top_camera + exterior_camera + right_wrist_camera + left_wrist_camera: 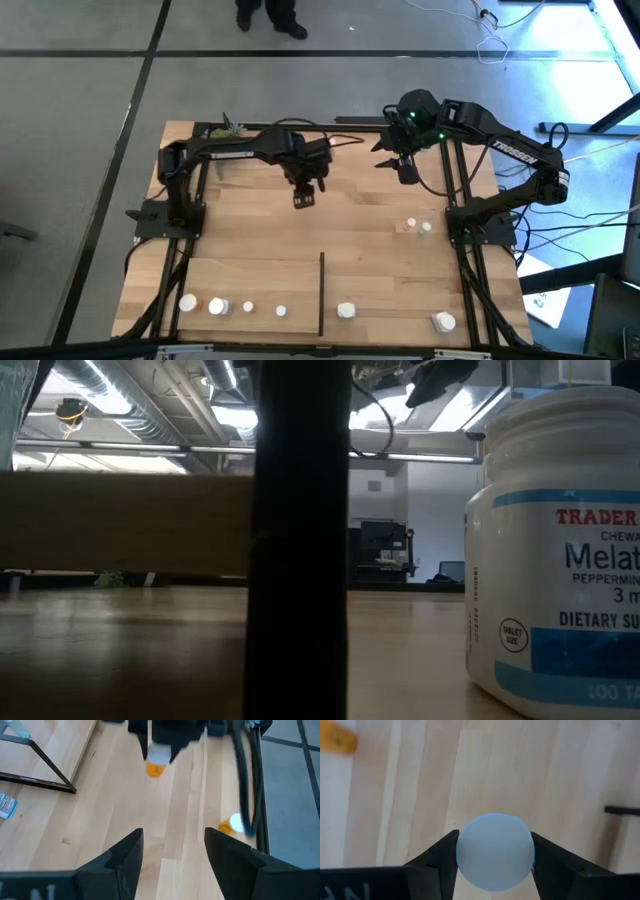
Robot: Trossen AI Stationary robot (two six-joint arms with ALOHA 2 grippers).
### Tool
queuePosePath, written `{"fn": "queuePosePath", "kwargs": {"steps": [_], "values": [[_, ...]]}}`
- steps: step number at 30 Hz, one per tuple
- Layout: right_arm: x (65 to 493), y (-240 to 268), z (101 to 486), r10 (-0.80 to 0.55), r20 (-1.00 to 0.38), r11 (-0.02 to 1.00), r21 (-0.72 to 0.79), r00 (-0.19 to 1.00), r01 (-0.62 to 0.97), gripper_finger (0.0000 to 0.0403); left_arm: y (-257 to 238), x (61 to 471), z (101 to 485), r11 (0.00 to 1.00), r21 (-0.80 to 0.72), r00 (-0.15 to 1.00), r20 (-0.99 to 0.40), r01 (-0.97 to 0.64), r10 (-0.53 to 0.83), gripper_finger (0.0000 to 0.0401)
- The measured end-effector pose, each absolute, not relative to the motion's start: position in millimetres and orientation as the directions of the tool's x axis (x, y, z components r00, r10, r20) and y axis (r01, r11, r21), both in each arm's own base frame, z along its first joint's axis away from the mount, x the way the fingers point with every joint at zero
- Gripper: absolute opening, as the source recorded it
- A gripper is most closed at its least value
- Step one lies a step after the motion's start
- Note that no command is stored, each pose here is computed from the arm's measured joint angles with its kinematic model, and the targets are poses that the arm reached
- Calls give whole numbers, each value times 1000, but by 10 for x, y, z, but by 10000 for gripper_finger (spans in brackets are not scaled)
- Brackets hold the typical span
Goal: Pick and place medicine bottles onto shelf by color
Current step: Put the bottom big orange pill bottle on the shelf aligned with the other big orange pill bottle
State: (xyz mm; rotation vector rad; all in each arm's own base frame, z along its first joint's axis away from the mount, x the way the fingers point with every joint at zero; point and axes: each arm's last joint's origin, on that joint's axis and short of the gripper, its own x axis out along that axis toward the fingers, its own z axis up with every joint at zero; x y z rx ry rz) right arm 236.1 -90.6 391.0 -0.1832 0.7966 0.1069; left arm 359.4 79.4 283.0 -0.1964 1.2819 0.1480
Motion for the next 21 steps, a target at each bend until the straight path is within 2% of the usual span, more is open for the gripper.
{"fn": "queuePosePath", "kwargs": {"steps": [10,17,21], "values": [[2382,-914,3931,20,-697,978,-135,717,-158,213,673,3187,3310,947,-56,311,-949,-317,48,186],[2392,-878,3945,147,-658,977,-23,739,-214,213,472,2910,3508,938,-81,326,-945,-337,36,186],[2396,-847,3960,254,-615,955,39,746,-294,213,317,2705,3455,918,-104,313,-949,-382,22,186]]}}
